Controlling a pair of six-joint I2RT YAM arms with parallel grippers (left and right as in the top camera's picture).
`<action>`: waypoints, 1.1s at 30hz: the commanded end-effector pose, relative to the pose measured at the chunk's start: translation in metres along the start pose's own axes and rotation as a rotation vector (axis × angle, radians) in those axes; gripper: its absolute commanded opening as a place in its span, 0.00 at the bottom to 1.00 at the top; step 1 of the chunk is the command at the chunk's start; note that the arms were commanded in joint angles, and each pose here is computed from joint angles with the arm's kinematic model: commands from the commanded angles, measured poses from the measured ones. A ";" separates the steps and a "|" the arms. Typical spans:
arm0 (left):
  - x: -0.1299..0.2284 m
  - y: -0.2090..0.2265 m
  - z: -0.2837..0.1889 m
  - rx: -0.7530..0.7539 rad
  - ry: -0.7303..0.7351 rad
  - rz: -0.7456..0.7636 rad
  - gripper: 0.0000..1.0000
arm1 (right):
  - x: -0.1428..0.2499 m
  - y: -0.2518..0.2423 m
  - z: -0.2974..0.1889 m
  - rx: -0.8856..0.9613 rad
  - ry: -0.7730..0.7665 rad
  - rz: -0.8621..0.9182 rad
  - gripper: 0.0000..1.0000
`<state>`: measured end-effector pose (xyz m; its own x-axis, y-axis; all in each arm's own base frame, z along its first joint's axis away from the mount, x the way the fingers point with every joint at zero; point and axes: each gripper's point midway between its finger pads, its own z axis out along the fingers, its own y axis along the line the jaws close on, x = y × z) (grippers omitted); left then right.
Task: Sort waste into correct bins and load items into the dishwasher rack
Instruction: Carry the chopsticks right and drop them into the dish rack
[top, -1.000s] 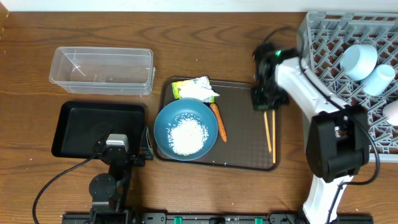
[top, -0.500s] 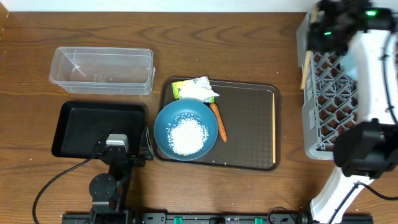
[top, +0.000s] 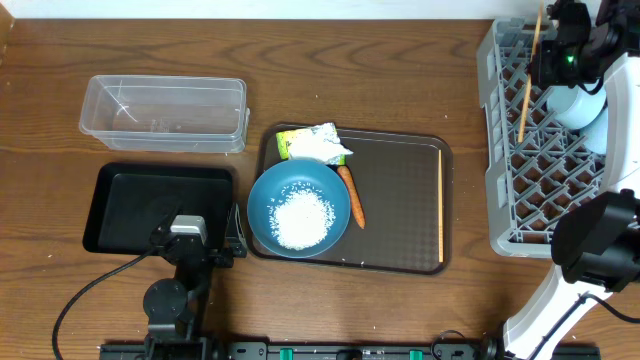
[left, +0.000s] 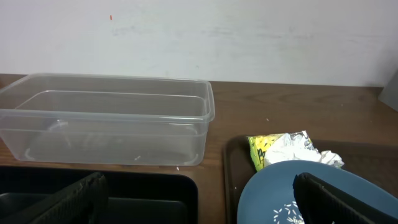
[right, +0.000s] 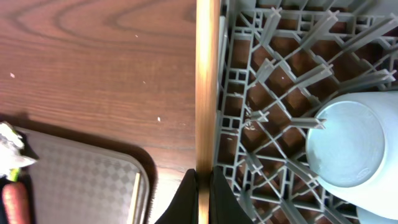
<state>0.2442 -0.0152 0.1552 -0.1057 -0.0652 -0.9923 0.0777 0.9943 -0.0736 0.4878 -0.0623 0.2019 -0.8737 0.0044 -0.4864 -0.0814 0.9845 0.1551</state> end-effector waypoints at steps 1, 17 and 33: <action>0.015 -0.002 0.001 0.014 0.042 0.000 0.98 | 0.011 -0.007 0.016 0.020 0.047 -0.033 0.04; 0.015 -0.002 0.001 0.014 0.042 0.000 0.98 | 0.034 -0.007 0.030 0.015 0.121 0.134 0.52; 0.015 -0.002 0.001 0.014 0.042 0.000 0.98 | 0.081 0.135 -0.021 -0.326 0.338 0.097 0.99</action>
<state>0.2442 -0.0152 0.1552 -0.1057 -0.0656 -0.9922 0.0776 0.9942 -0.0740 0.4057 0.0342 0.1856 -0.9893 0.0485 -0.1374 -0.0194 0.8907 0.4543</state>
